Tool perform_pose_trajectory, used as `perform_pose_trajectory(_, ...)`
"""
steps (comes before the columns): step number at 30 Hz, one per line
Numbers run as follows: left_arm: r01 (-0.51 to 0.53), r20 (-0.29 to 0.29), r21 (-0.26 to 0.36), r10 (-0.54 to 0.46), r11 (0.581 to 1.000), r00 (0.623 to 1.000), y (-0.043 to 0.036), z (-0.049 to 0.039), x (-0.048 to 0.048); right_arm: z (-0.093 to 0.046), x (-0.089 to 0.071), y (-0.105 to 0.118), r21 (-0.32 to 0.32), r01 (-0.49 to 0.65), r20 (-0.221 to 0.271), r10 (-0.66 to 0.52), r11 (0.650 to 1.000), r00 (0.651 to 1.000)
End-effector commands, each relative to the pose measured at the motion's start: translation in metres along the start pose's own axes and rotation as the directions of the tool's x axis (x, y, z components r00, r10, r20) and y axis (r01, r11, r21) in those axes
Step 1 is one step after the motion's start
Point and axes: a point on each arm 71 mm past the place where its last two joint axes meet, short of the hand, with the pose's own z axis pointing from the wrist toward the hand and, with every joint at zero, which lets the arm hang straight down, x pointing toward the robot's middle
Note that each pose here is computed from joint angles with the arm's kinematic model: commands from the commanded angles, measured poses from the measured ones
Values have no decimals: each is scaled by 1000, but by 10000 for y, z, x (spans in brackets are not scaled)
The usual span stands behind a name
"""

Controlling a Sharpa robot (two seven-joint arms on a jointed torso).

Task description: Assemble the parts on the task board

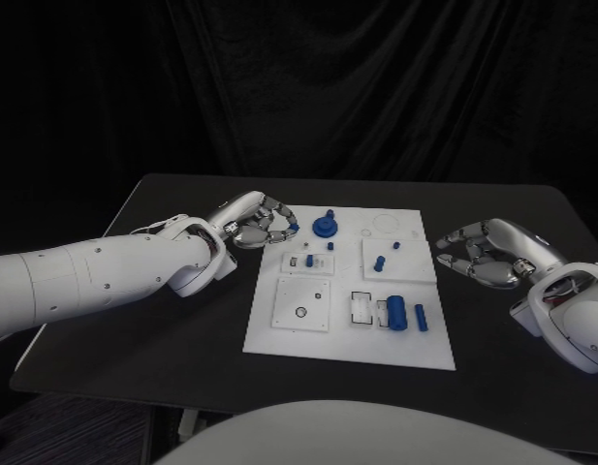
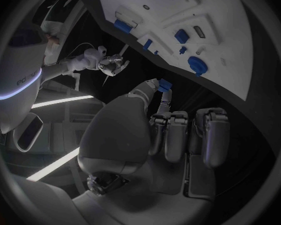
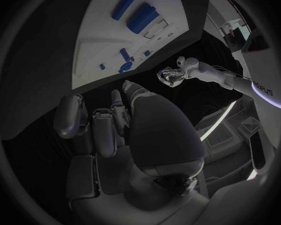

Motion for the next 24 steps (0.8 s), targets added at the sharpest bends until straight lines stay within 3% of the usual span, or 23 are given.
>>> perform_pose_trajectory(1,198,-1,29,-198,980,980,-12,20,27,11,9,18,-11,-52,-10,52,999,999)
perform_pose_trajectory(12,281,-48,44,-279,959,959,260,-147,332,3,24,-3,-8,-71,-29,70,997,997)
perform_pose_trajectory(24,316,-68,0,-316,949,946,536,-316,734,-32,44,-34,-2,-75,-44,74,997,996)
